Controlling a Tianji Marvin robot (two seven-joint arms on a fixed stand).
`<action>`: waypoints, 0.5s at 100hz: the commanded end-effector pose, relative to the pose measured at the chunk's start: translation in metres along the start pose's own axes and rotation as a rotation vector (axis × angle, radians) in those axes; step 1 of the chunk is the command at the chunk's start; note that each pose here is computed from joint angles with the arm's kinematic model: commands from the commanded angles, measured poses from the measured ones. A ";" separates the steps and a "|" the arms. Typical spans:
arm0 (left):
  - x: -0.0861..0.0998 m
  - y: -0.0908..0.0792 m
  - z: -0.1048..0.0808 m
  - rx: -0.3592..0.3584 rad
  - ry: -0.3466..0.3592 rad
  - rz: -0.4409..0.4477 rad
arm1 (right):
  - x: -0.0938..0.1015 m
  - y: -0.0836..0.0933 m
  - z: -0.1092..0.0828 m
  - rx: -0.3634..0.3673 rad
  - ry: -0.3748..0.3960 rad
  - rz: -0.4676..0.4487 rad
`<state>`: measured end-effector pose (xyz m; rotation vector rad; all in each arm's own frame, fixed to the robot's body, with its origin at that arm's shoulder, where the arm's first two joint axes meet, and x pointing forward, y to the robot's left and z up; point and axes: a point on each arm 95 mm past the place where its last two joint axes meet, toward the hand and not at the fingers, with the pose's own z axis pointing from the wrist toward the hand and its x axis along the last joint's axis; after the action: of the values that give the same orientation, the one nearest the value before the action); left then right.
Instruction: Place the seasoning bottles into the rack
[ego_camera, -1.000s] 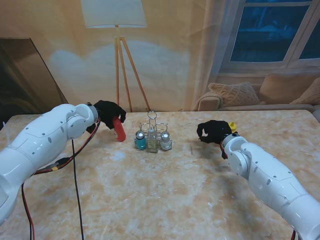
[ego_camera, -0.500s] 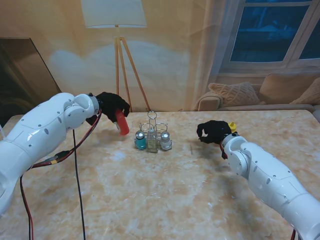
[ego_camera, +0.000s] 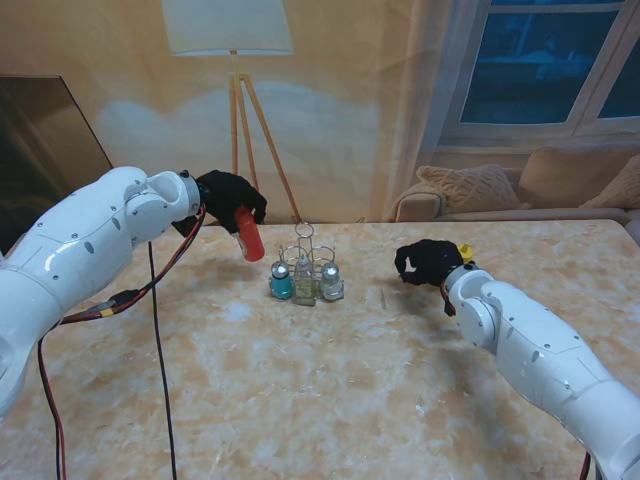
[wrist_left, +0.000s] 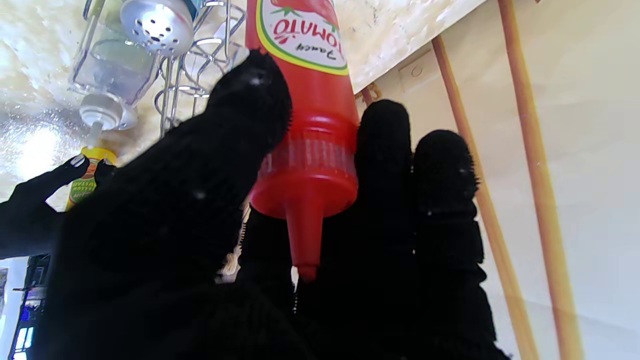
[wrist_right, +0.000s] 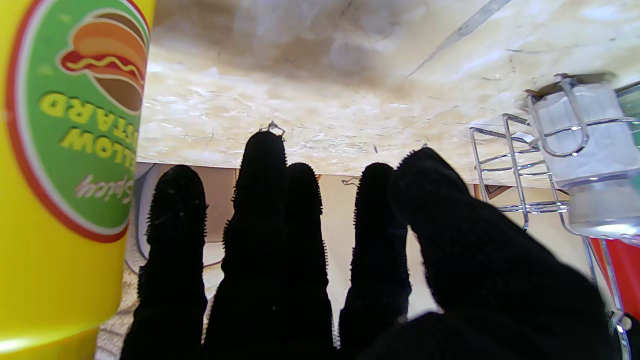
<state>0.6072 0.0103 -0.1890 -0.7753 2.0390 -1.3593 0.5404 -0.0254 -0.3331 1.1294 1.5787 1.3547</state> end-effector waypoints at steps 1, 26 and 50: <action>0.004 -0.009 -0.001 0.008 0.019 0.019 | 0.005 -0.003 0.001 0.018 0.010 0.005; 0.012 -0.015 -0.008 0.031 0.050 0.040 | 0.004 -0.003 0.002 0.024 0.012 0.008; 0.014 -0.022 -0.009 0.047 0.065 0.045 | 0.004 -0.003 0.002 0.030 0.013 0.007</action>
<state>0.5944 0.0024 -0.1724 -0.6810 2.0432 -1.4201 0.5427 -0.0262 -0.3319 1.1373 1.5872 1.3532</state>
